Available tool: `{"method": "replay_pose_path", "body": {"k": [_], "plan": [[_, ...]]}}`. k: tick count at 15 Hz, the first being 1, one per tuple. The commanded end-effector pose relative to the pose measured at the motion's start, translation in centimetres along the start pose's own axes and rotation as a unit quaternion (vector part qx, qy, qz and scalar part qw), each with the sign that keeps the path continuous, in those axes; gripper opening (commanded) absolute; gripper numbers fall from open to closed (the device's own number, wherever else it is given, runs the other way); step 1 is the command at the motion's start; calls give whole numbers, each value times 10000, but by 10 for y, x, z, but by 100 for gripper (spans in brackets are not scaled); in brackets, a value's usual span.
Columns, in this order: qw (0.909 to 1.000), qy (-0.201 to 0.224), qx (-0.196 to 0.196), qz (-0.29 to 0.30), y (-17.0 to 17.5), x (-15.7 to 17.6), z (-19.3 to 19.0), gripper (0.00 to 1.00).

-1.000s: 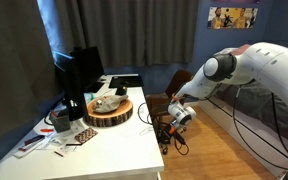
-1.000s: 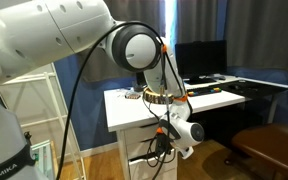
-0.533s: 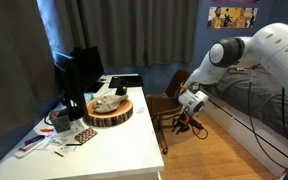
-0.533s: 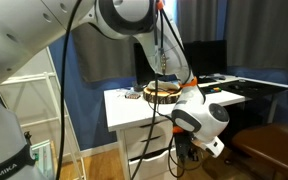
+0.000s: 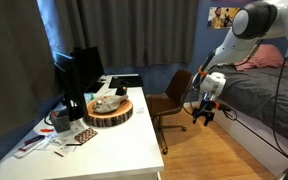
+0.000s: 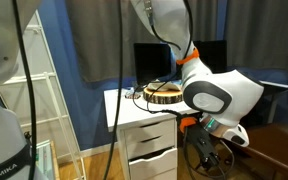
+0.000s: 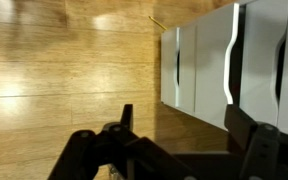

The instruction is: Close the open drawer

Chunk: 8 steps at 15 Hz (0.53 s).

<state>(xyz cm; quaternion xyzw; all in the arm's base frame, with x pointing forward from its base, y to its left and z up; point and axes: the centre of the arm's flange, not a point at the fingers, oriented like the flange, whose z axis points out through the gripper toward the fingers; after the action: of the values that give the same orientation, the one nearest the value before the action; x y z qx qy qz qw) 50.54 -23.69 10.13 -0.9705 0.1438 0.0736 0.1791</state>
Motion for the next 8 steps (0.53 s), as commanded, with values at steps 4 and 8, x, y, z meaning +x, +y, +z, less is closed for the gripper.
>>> {"method": "replay_pose_path", "body": {"k": [4, 8], "plan": [[9842, -658, 331, -1610, 11, -77, -65, 100], [9835, -583, 396, -1666, 16, -68, -63, 100]]}}
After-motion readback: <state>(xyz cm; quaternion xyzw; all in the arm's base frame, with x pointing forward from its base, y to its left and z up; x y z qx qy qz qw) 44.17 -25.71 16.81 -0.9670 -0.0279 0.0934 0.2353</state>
